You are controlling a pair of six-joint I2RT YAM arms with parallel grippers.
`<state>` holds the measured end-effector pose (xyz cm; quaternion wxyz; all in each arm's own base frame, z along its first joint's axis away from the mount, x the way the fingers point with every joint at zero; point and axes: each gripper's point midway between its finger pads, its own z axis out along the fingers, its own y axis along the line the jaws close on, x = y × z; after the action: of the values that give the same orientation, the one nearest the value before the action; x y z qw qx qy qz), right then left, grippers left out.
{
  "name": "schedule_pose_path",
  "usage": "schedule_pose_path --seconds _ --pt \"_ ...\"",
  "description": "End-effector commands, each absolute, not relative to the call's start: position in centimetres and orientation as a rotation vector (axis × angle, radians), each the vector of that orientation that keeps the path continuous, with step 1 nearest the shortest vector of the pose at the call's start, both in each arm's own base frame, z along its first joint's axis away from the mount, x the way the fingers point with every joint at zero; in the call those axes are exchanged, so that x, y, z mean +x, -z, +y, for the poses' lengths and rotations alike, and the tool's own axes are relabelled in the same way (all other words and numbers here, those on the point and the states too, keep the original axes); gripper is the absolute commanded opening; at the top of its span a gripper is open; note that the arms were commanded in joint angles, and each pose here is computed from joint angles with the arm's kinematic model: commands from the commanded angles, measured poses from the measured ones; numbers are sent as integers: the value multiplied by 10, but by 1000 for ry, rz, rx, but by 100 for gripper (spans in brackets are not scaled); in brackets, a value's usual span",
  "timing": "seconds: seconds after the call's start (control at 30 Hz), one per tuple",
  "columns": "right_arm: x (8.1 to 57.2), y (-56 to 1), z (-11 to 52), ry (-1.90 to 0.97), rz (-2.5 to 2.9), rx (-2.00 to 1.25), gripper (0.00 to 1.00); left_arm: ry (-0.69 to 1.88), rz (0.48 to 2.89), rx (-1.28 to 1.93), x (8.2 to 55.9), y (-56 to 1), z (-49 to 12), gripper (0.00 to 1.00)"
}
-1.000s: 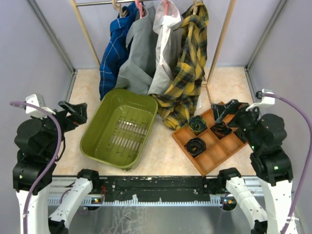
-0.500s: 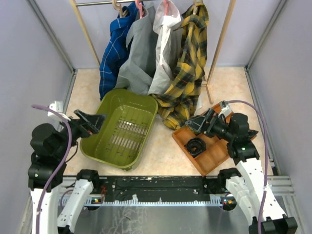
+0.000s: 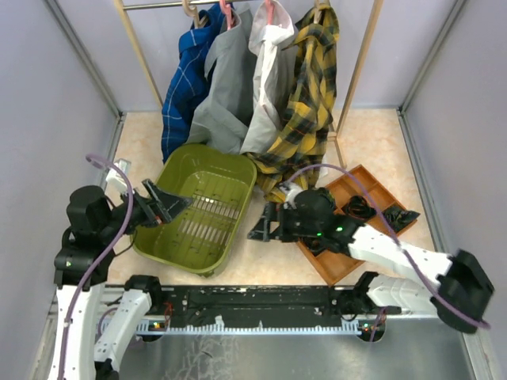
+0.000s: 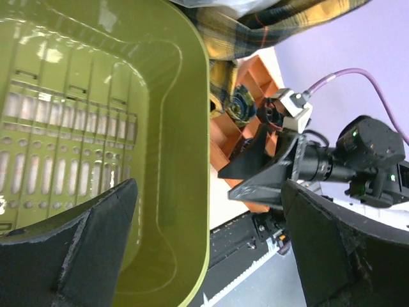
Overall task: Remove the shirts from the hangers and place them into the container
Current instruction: Move the bin to the center of the board.
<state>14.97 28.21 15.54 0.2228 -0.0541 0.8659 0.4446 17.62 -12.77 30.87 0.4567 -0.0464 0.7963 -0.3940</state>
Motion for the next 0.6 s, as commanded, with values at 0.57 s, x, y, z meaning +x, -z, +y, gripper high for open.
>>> schedule_pose_path --seconds 0.57 --pt "133 -238 509 -1385 2048 -621 99 509 1855 -386 162 -345 -49 99"
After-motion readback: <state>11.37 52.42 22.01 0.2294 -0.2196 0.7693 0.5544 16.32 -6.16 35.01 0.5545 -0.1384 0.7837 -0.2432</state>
